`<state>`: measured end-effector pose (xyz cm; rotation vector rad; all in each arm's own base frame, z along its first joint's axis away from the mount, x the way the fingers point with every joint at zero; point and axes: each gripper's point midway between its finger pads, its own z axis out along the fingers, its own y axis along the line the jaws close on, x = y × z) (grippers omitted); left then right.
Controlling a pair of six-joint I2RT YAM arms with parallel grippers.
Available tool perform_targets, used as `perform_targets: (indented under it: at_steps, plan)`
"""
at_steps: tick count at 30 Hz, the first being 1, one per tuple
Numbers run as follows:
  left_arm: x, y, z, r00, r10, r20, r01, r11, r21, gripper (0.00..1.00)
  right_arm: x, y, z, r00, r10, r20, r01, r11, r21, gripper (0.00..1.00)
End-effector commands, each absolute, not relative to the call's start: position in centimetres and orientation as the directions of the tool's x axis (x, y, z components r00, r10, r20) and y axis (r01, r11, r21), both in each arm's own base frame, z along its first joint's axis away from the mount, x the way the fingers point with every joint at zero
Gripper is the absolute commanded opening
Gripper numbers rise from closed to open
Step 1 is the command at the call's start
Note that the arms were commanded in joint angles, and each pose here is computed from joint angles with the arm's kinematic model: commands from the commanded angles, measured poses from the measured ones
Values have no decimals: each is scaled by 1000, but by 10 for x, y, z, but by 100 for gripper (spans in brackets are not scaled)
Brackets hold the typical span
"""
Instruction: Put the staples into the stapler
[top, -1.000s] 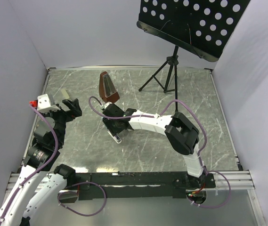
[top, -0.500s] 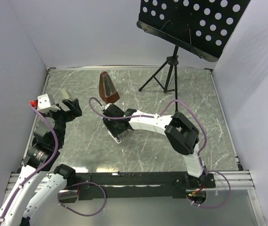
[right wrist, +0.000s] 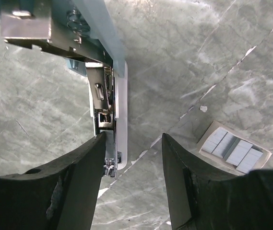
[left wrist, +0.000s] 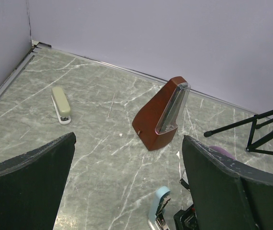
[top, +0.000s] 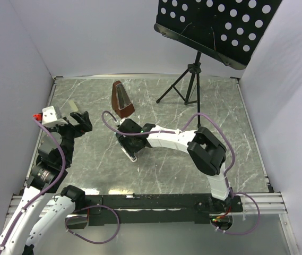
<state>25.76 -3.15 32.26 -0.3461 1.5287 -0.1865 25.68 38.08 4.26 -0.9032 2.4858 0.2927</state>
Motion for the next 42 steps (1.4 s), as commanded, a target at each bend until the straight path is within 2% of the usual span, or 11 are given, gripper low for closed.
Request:
perform_targets:
  at_steps: [1, 6, 10, 13, 22, 32, 42]
  plan:
    - [258, -34, 329, 68, -342, -937, -75, 935, -347, 97, 254, 370, 53, -668, -549, -502, -648, 761, 30, 57]
    - [258, -34, 329, 66, -343, -937, -75, 935, -348, 97, 252, 370, 69, -657, -533, -533, -650, 759, 41, 57]
    - [259, -34, 329, 67, -343, -937, -77, 934, -348, 97, 248, 381, 89, -599, -499, -626, -695, 713, 95, 57]
    - [259, -34, 329, 66, -342, -937, -74, 935, -346, 97, 241, 382, 92, -570, -497, -654, -726, 678, 117, 57]
    - [258, -34, 330, 74, -345, -936, -71, 934, -350, 97, 221, 386, 67, -578, -529, -622, -750, 645, 147, 57]
    - [257, -35, 330, 78, -345, -935, -60, 935, -350, 97, 223, 391, 45, -588, -545, -598, -741, 660, 127, 55]
    - [257, -37, 331, 83, -338, -938, -46, 939, -342, 97, 230, 388, 35, -597, -535, -598, -716, 691, 97, 47]
